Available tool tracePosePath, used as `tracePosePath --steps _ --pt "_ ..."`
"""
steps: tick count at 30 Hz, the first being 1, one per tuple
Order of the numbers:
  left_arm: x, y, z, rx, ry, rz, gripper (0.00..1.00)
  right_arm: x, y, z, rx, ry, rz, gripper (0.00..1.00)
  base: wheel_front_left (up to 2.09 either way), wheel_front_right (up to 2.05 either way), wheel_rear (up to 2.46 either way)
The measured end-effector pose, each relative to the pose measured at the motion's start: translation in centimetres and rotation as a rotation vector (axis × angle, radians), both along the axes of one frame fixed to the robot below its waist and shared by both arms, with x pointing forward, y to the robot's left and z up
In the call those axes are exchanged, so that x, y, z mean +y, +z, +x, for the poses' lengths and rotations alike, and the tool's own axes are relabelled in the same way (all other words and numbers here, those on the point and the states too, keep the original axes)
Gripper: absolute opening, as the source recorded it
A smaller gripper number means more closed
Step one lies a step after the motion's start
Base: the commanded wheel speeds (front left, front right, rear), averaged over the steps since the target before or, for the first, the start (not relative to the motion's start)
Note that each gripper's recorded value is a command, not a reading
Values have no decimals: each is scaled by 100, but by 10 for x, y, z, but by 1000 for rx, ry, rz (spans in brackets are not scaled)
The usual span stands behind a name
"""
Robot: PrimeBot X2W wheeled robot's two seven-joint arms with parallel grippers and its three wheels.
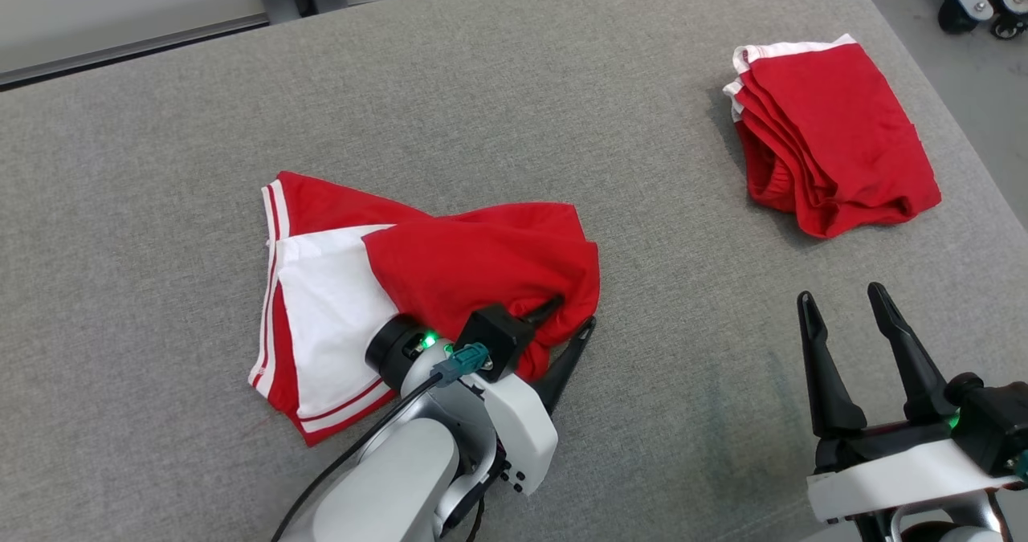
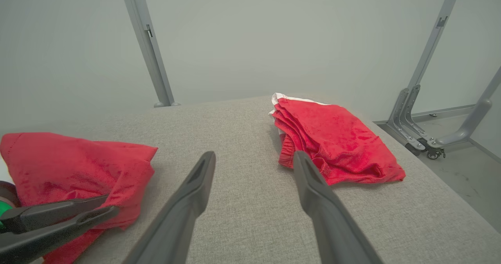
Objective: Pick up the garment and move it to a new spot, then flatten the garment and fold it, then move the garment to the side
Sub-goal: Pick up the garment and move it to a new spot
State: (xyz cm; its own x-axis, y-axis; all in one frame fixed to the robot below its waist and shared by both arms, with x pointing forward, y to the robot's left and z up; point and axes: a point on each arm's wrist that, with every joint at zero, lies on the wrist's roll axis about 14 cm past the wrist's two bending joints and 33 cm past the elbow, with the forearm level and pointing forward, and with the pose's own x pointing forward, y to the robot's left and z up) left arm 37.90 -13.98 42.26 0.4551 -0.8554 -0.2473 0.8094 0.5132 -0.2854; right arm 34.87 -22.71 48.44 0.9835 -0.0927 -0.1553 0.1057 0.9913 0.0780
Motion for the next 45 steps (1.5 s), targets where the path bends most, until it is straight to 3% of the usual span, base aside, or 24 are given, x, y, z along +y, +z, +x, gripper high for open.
tracePosePath --steps 5,10,17,25,31,40,45 --pt "5 15 13 -70 59 -96 100 1 -1 6 -2 12 -21 100 0 0 0" --pt "46 51 44 -175 278 -174 100 11 9 11 -37 62 -31 100 0 0 0" --pt "172 99 71 -332 679 -181 100 39 31 17 -98 167 -32 100 0 0 0" --pt "321 105 32 -404 1030 -69 100 77 47 22 -137 294 -16 100 0 0 0" --pt "353 96 -2 -382 1079 -44 100 85 49 14 -142 320 2 100 0 0 0" --pt "352 93 -33 -356 1065 -38 100 82 46 -10 -127 305 13 100 0 0 0" --pt "356 87 -44 -364 1049 15 100 80 45 -20 -121 296 16 100 0 0 0"
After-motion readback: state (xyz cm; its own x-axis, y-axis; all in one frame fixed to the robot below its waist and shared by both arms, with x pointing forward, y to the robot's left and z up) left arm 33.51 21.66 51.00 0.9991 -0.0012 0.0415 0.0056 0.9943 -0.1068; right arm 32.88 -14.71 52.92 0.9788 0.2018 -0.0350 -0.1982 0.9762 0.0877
